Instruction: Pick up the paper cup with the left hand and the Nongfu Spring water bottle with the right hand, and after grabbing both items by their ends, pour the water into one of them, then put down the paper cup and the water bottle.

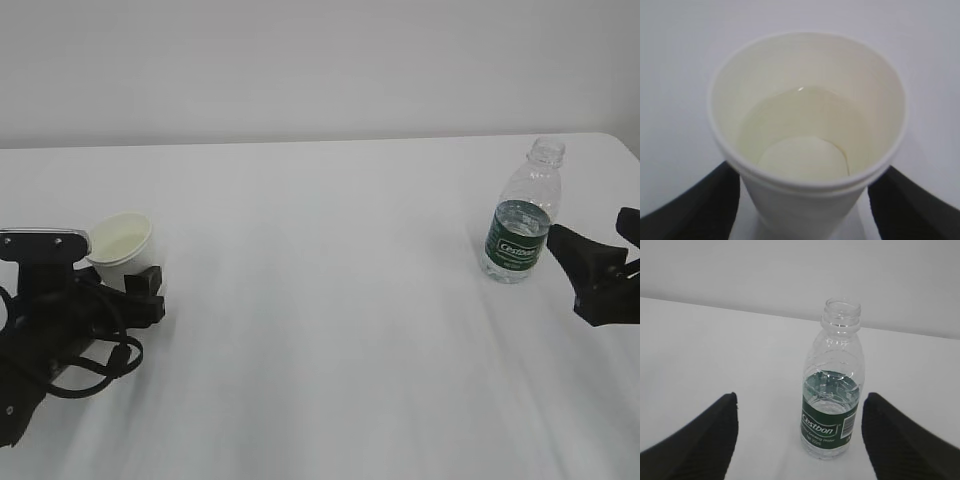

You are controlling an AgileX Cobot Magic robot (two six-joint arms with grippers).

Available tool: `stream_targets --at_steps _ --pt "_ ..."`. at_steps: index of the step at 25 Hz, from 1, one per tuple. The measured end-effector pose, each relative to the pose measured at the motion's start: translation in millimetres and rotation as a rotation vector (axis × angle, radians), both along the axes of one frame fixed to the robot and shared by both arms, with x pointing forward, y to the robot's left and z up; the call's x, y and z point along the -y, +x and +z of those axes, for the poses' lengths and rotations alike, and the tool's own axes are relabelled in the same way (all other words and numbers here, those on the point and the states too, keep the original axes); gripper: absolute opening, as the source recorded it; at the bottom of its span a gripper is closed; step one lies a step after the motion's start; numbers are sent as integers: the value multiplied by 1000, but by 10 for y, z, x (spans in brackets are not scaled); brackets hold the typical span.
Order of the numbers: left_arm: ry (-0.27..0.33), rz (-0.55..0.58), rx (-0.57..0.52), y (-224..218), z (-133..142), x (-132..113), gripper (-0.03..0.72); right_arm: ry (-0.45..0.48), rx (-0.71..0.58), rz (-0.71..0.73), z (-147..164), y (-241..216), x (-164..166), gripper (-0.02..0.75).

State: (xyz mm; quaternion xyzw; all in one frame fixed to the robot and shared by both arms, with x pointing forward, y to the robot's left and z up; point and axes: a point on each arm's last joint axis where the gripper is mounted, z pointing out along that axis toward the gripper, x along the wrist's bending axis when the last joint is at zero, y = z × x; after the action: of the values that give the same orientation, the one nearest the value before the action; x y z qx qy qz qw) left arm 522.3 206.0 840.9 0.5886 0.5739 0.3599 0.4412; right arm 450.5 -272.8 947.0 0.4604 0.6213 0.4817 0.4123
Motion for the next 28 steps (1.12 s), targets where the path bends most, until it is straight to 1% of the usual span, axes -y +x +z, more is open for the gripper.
stream_targets --at_steps 9,13,18,21,23,25,28 --pt "0 -17 -1 -216 164 -78 576 -1 0 0 0 0 0 586" --pt "-2 -17 2 -338 252 -131 576 29 -5 1 2 -1 -6 586" --pt "2 -46 -6 -488 311 -170 576 95 69 119 83 -23 -115 586" --pt "-15 -61 -3 -544 353 -175 576 97 64 194 81 -50 -177 586" --pt "-27 -67 5 -567 390 -176 575 96 59 217 77 -59 -195 586" --pt "-36 -69 16 -587 430 -182 571 103 57 215 77 -59 -195 586" --pt "-46 -70 38 -620 499 -195 546 131 58 166 85 -41 -159 586"
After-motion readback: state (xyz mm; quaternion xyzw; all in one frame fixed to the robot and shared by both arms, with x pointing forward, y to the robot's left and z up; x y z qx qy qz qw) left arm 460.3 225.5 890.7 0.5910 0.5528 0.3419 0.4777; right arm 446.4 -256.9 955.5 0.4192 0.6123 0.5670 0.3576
